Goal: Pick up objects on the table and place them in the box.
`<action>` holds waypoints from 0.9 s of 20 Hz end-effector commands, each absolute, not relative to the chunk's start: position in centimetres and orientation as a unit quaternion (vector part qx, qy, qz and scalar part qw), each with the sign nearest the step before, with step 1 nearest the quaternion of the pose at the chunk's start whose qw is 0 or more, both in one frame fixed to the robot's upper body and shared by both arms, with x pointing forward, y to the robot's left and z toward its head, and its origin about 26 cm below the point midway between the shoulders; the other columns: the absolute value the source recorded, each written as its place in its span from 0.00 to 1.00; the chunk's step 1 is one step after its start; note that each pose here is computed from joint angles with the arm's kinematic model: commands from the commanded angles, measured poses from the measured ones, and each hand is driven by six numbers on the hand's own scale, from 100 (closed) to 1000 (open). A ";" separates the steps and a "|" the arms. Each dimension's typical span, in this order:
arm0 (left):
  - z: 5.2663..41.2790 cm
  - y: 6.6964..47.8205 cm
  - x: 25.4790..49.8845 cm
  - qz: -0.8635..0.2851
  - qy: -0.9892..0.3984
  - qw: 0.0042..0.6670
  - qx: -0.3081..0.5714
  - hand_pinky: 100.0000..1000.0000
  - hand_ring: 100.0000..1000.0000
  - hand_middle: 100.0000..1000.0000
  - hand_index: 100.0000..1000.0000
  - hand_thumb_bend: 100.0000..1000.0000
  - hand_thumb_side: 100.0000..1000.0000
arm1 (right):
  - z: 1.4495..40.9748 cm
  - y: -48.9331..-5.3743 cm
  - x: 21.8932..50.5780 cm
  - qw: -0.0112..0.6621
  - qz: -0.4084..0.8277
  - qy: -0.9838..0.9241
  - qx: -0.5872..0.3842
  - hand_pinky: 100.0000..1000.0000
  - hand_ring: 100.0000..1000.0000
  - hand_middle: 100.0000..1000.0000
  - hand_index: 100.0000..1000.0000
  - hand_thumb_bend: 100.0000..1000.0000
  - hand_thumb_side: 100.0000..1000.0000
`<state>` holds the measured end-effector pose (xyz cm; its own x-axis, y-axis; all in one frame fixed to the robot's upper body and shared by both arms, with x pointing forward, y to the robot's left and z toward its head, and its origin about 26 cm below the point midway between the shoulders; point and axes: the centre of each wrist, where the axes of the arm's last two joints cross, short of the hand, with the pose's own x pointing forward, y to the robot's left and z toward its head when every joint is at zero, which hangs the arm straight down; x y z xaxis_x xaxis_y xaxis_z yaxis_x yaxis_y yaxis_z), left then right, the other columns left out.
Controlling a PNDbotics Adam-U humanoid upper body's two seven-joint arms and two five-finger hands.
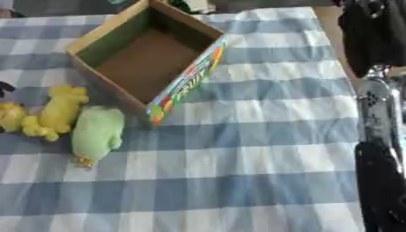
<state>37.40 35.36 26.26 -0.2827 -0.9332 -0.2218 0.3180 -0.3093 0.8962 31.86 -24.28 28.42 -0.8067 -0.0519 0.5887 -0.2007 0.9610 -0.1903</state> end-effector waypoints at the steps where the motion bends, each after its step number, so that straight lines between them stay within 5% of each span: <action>1: 27.2 35.5 37.3 -0.693 -0.382 0.436 0.428 0.63 0.82 0.76 0.95 0.24 0.34 | 29.0 -24.3 31.7 0.292 0.125 -0.946 0.067 0.80 0.77 0.44 0.80 0.00 0.45; 9: 26.7 35.2 37.6 -0.697 -0.377 0.431 0.432 0.60 0.77 0.71 0.85 0.22 0.29 | 29.0 -24.4 31.7 0.294 0.122 -0.946 0.066 0.80 0.77 0.44 0.80 0.00 0.45; 18: 26.4 35.0 37.8 -0.696 -0.389 0.426 0.427 0.51 0.65 0.54 0.62 0.17 0.15 | 28.9 -24.5 31.7 0.297 0.120 -0.945 0.064 0.80 0.77 0.44 0.80 0.00 0.44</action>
<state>37.91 34.66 25.41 -0.2830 -0.9269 -0.2466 0.2828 -0.3263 0.9020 31.87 -24.35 28.39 -0.8052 -0.0551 0.5904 -0.1997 0.9627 -0.1826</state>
